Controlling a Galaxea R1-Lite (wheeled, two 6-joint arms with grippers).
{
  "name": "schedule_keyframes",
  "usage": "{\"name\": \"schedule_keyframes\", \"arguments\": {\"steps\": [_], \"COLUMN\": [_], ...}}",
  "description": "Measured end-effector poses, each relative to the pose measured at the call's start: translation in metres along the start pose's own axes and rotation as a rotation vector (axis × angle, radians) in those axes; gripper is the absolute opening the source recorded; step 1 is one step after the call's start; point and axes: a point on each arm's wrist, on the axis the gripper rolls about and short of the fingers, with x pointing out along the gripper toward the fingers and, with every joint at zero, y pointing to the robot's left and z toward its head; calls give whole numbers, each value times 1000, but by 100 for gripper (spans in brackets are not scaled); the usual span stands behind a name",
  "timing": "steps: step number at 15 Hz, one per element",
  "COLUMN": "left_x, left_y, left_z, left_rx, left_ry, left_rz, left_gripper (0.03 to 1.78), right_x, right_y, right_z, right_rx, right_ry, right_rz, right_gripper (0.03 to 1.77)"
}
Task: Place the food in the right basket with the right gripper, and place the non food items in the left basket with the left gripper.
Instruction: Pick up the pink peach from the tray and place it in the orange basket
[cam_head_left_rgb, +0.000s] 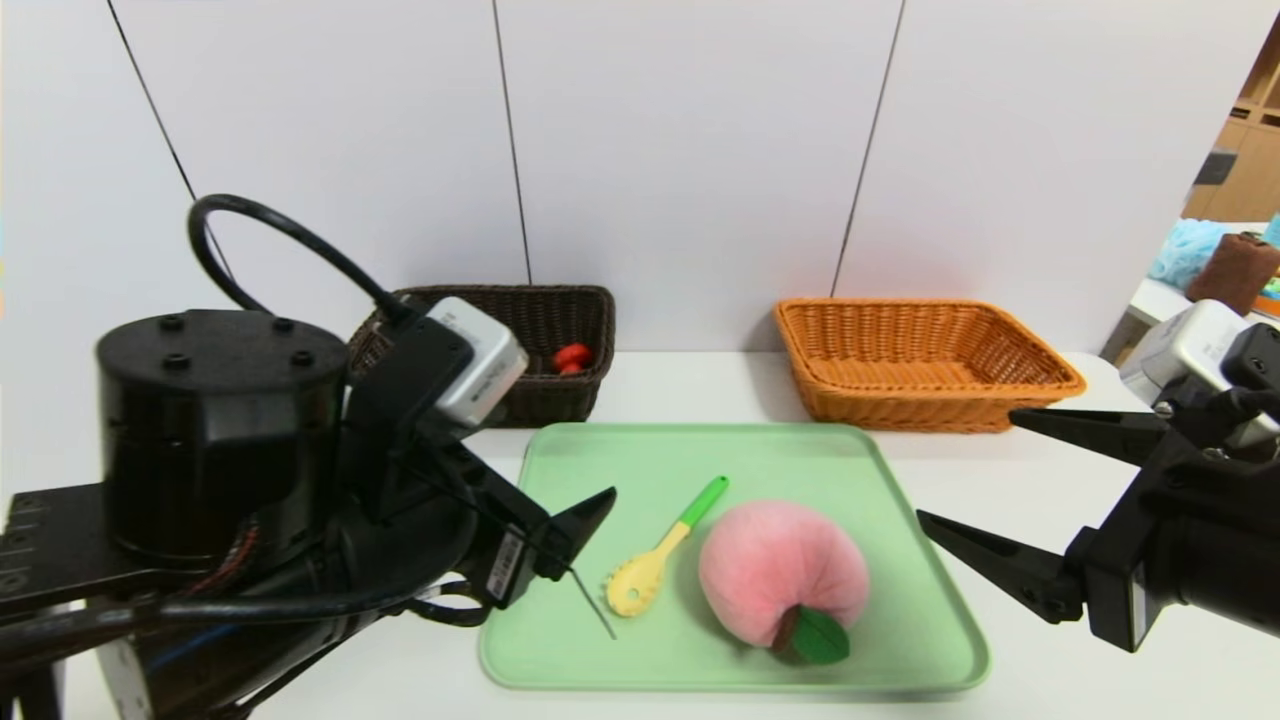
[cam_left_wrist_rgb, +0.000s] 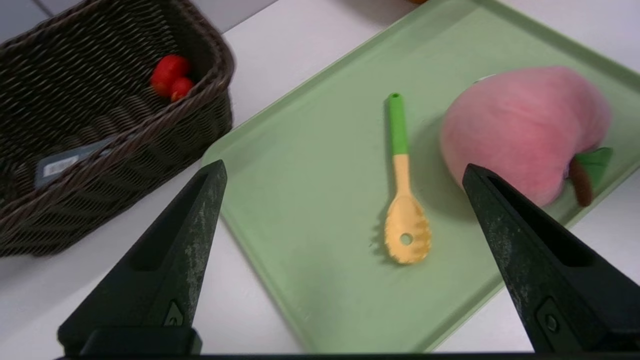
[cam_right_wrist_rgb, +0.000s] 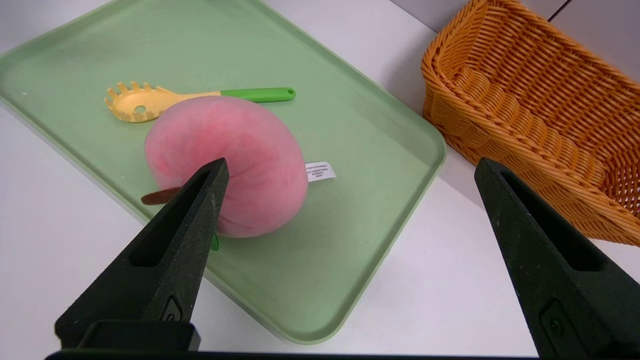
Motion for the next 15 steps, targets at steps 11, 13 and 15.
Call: {"name": "schedule_keyframes", "arguments": {"steps": [11, 13, 15], "left_x": [-50, -51, -51], "left_y": [31, 31, 32], "left_z": [-17, -17, -16], "left_rx": [-36, -37, -39], "left_ry": [-7, -10, -13], "left_rz": [104, 107, 111], "left_gripper": [169, 169, 169], "right_x": [17, 21, 27], "right_y": [-2, -6, -10], "right_z": [18, 38, 54], "right_rx": [-12, -15, -18], "right_ry": [48, 96, 168], "right_rz": [30, 49, 72], "right_gripper": [130, 101, 81]}}
